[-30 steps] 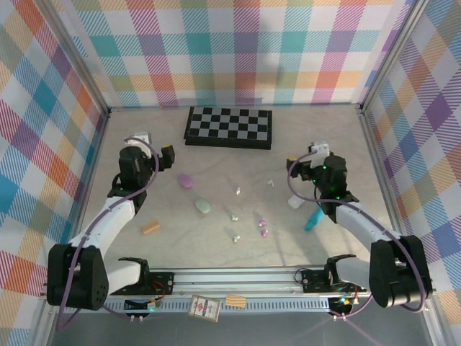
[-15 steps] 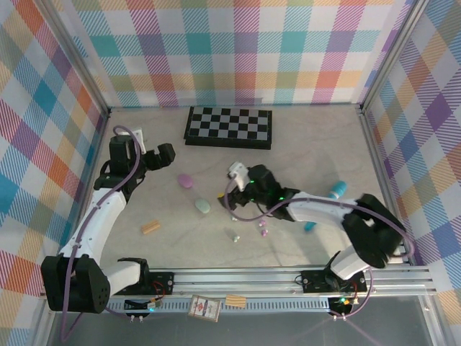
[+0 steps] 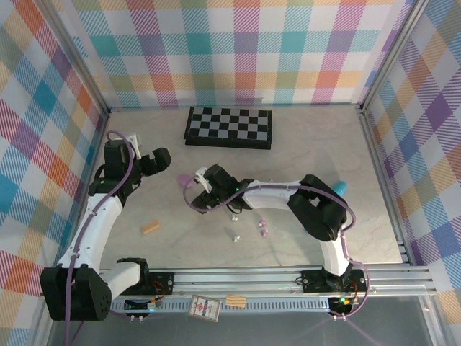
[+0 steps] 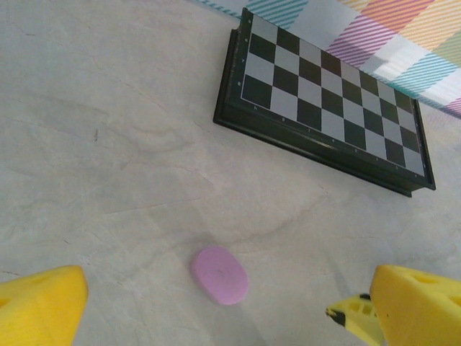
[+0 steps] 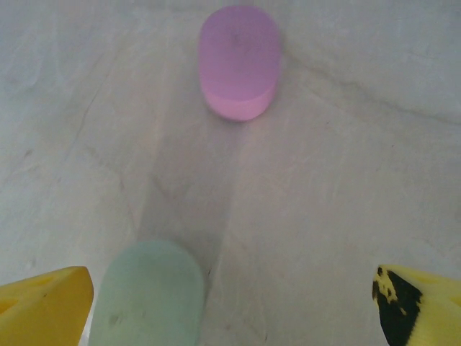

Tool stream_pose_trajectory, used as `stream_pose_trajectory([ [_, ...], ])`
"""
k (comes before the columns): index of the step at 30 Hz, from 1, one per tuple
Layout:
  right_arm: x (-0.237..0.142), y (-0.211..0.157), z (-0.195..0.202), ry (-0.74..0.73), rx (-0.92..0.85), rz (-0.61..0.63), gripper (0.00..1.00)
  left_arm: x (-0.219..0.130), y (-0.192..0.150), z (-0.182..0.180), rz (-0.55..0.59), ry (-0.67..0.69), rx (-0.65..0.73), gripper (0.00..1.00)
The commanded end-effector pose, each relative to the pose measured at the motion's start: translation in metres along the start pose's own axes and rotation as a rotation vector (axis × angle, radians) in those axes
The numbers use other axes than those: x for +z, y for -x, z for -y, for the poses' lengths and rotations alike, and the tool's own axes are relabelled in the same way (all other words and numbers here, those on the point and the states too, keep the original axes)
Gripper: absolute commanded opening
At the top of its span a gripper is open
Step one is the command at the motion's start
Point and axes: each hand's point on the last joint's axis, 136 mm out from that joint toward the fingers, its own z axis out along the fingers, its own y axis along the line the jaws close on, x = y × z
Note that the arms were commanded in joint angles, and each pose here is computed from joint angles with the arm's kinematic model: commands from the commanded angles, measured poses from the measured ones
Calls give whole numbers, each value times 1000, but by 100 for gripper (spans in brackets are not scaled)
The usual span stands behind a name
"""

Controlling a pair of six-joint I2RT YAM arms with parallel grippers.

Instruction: Insert the wireless bluetooth earbuds into the charging case

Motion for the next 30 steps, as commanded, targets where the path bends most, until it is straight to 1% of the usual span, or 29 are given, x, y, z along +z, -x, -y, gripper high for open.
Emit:
stream_pose_trajectory([
  [1,9,-19,6,-37,82,-127,99,-6,-7,-8,-16,31,14,100],
  [4,12,-18,2,-17,94,-152,99,-7,-8,-9,-20,35,20,100],
  [7,12,-22,4,-38,103,-189,99,-8,-11,-11,-26,50,18,100],
  [10,11,-28,13,-90,111,-228,99,-8,-13,-13,-35,57,16,100],
  [13,6,-33,31,-190,145,-261,99,-8,-15,-12,-41,48,14,100],
  [16,0,-29,36,-202,176,-255,99,-7,-17,-12,-45,47,10,100],
  [18,-6,-20,33,-177,201,-221,100,-7,-18,-13,-43,54,9,100],
  [21,-20,0,27,-114,248,-131,100,-6,-23,-11,-46,56,17,100],
  [25,-48,15,28,-29,309,-5,99,-8,-41,4,-88,24,91,100],
  [27,-64,20,32,1,298,59,99,-9,-56,13,-134,2,160,100],
  [30,-92,17,40,4,231,128,99,-13,-80,33,-230,-72,352,100],
])
